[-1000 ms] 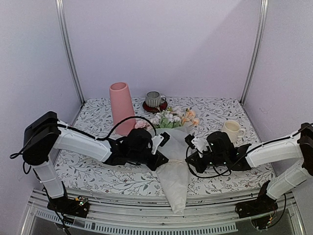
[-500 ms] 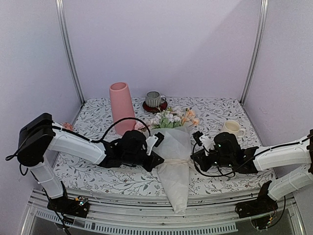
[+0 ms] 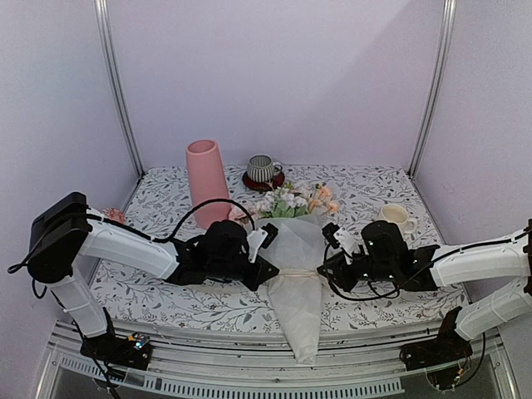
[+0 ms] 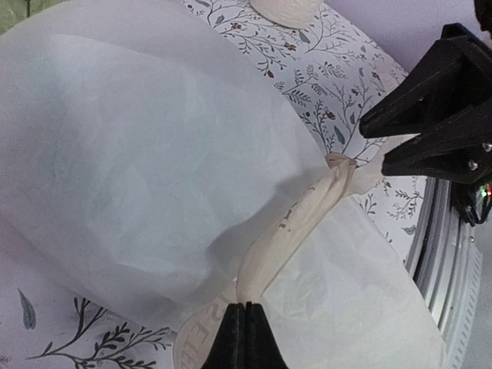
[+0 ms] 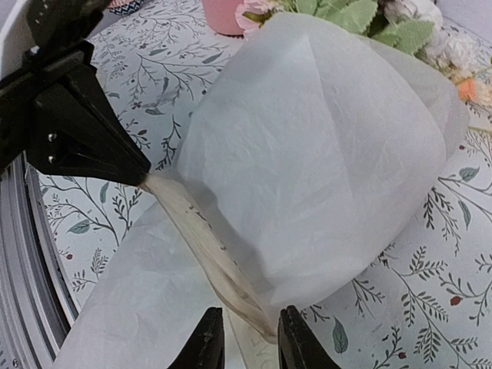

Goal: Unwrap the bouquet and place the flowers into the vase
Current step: Untie the half-tied ribbon from the folded wrapping paper.

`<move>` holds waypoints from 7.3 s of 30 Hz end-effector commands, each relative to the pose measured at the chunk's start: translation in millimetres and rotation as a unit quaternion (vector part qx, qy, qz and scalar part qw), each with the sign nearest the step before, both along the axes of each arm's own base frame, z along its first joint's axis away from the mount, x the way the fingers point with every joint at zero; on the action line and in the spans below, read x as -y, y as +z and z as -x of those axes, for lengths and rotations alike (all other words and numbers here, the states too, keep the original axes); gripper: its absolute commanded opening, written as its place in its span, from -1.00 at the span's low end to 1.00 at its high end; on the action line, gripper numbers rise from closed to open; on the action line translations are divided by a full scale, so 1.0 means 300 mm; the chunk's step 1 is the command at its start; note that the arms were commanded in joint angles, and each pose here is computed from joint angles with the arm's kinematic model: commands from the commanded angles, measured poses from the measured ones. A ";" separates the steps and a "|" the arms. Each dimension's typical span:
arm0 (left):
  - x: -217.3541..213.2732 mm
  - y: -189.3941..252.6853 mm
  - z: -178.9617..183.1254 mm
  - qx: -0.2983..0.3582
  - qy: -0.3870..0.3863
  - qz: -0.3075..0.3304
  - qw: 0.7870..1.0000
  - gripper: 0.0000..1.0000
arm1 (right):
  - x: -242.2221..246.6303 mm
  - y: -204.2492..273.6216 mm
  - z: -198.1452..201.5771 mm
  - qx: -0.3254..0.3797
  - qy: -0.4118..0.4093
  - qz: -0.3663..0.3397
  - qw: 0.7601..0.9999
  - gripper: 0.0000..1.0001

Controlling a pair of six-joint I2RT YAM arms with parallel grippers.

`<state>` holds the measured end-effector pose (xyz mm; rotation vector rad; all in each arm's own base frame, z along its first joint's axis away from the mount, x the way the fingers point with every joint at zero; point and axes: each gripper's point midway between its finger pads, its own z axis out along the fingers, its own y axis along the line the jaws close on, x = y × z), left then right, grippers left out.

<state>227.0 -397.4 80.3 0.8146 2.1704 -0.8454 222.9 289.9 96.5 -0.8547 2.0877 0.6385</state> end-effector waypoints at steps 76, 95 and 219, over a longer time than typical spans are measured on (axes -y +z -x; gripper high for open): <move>0.034 0.033 -0.119 0.007 0.058 0.049 0.997 -1.00 | -0.256 -0.142 -0.113 0.036 0.091 0.131 0.987 -0.51; -0.022 0.022 -0.106 0.005 0.076 0.040 0.996 -1.00 | 0.048 0.105 -0.145 0.106 -0.108 0.037 0.988 -0.94; -0.059 -0.003 -0.076 0.005 0.084 0.055 0.995 -1.00 | -0.101 0.131 -0.060 0.030 0.065 0.030 0.997 0.01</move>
